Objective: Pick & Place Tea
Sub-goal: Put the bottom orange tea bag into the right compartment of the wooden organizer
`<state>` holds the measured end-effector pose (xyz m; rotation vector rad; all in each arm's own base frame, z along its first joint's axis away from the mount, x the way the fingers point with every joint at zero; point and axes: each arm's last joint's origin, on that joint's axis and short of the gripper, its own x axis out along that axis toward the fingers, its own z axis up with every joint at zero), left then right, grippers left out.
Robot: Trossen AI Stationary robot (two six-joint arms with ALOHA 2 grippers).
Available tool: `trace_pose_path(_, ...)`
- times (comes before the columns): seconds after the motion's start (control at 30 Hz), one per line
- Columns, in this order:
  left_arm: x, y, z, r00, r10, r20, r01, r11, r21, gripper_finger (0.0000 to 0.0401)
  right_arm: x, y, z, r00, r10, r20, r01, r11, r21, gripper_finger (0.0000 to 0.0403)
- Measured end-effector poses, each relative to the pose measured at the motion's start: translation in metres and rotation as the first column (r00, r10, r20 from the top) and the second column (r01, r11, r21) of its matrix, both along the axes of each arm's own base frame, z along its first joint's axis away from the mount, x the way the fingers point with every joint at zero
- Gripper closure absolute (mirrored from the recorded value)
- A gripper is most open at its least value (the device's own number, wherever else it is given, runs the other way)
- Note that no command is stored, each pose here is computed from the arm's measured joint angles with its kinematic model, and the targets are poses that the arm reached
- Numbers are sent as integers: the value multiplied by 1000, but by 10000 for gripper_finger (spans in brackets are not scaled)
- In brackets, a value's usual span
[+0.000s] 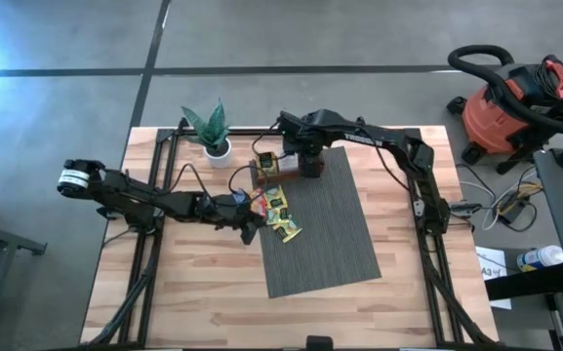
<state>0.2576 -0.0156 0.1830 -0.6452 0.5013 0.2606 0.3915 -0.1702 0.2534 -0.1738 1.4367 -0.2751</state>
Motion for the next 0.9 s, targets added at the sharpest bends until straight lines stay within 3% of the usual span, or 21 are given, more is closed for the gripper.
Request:
trace_pose_path(0.13, -17, 3, -5, 985, 63, -161, -65, 998, -9, 278, -10, 9, 28, 983, -65, 171, 35, 984, 175, 251)
trace_pose_path(0.27, -32, 4, -11, 949, 65, -309, -64, 998, 12, 278, -18, 17, 39, 950, -181, 253, 77, 925, 372, 250)
trace_pose_path(0.43, -34, 5, -12, 940, 24, -342, 0, 998, 69, 278, -15, 43, 25, 930, -252, 269, 110, 886, 451, 255)
trace_pose_path(0.6, -35, 6, -10, 942, 44, -332, -10, 994, 105, 278, 1, 85, -14, 906, -291, 306, 111, 864, 491, 255)
trace_pose_path(0.77, -34, 7, -7, 950, 50, -309, -24, 996, 88, 278, 18, 122, -51, 833, -386, 396, 106, 814, 571, 252)
trace_pose_path(0.9, -26, 6, -2, 975, -41, -220, 70, 989, 128, 278, 31, 124, -60, 690, -532, 490, 134, 760, 636, 251)
